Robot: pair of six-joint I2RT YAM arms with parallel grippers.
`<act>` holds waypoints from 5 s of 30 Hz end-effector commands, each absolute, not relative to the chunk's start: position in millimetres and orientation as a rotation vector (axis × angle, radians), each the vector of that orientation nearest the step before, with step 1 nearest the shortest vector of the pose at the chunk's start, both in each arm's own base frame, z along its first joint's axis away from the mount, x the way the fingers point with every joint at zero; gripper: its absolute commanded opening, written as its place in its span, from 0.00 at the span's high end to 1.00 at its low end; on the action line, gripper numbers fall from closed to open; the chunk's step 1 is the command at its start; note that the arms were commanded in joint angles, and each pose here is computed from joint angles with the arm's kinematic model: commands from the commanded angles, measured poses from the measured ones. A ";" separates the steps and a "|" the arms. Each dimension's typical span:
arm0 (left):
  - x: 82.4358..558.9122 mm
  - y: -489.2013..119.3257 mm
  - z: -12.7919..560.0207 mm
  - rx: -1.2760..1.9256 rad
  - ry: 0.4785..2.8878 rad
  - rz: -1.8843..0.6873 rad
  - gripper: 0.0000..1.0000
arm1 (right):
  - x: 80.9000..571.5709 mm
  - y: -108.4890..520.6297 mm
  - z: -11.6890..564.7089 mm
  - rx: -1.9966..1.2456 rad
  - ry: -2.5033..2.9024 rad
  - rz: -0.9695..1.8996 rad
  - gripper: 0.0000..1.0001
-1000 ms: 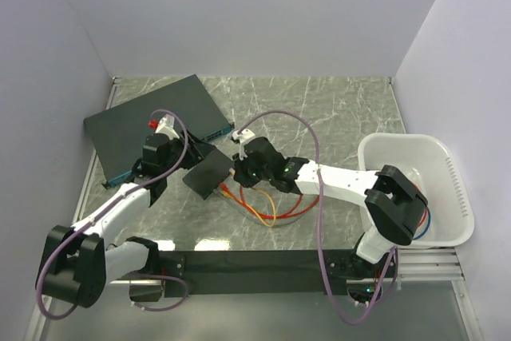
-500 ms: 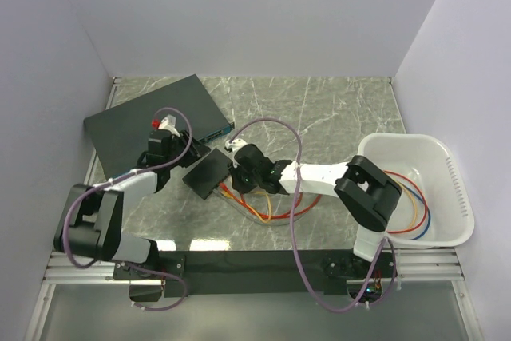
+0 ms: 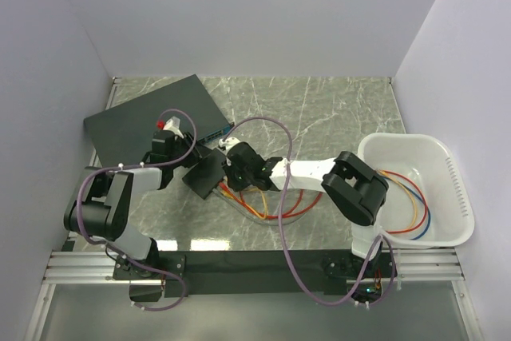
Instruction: Insert the plug into the switch port
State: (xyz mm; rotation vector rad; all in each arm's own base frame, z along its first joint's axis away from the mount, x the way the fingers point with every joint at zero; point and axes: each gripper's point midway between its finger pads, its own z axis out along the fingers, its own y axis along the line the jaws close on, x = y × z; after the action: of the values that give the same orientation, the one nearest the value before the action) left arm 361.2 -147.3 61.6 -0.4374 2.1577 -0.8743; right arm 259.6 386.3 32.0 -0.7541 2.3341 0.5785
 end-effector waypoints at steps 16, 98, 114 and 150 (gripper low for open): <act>376.8 -154.3 56.5 -0.359 2.134 -0.907 0.63 | 275.4 397.0 36.1 -0.746 2.302 0.522 1.00; 371.3 -91.5 35.0 -0.616 2.337 -0.376 0.66 | 294.0 411.9 25.4 -0.662 2.237 0.545 1.00; 349.2 -109.2 4.4 -0.524 2.478 -0.477 0.66 | 306.3 415.3 34.2 -0.617 2.182 0.532 1.00; 273.1 -195.4 -54.1 -0.340 2.693 -0.782 0.69 | 421.2 427.5 68.7 -0.287 2.135 0.465 0.98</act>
State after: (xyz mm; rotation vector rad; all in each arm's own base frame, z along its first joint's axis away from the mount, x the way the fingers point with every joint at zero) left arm 402.2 -181.0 42.8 -0.3712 2.1379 -0.7597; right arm 316.1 421.9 22.3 -0.5597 2.4300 0.4947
